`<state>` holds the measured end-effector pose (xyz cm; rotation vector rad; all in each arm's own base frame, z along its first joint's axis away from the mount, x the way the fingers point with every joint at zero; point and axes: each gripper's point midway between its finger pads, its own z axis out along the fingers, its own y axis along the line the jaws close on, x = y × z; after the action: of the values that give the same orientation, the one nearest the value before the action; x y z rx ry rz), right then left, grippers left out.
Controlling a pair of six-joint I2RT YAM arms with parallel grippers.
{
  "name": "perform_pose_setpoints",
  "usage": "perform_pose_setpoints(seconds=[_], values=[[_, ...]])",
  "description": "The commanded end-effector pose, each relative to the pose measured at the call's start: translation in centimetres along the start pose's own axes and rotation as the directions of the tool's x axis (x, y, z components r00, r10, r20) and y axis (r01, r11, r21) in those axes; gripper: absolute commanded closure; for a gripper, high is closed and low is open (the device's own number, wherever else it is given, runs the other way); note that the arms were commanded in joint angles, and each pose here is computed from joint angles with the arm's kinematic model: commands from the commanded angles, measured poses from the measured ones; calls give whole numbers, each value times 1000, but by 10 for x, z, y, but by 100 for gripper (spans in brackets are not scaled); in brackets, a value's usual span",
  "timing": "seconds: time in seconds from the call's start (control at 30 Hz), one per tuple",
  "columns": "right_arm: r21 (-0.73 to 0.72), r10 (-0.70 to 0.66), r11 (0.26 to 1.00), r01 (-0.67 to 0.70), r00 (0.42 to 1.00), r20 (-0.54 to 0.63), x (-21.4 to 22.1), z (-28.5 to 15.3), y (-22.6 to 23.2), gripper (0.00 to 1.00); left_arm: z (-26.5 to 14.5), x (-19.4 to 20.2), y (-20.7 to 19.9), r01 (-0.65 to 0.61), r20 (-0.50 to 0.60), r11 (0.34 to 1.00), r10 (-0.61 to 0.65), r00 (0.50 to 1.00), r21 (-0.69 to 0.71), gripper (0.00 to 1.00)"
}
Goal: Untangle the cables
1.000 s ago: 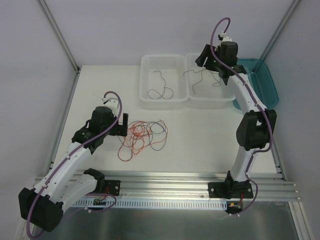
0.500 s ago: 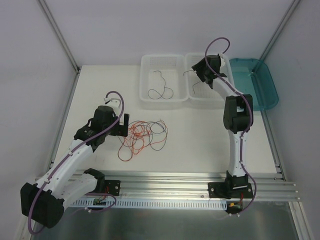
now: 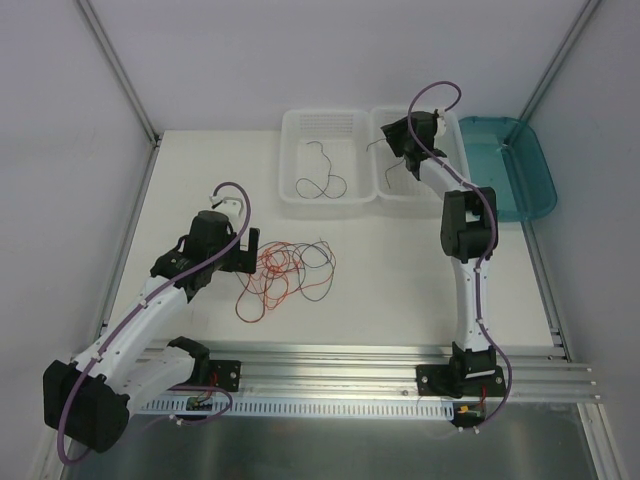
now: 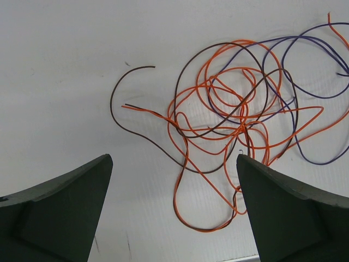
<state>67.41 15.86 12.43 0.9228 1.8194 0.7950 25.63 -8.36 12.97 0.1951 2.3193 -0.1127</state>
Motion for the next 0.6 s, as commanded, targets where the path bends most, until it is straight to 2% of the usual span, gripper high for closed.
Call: perform_pose_setpoints(seconds=[0.0,0.27,0.53,0.57], values=[[-106,57,993,-52,998,37,-13,0,38,55,-1,-5,3,16,15,1000,-16,1000,-11,1],[-93,65,994,-63,998,10,-4,-3,30,62,-2,-7,2,18,21,1000,-18,1000,-8,1],[-85,76,993,-77,997,-9,2,-2,26,64,-3,-6,2,18,21,1000,-18,1000,-8,1],[-98,72,992,-76,996,-44,9,-3,28,64,-3,-6,2,16,21,1000,-16,1000,-7,1]])
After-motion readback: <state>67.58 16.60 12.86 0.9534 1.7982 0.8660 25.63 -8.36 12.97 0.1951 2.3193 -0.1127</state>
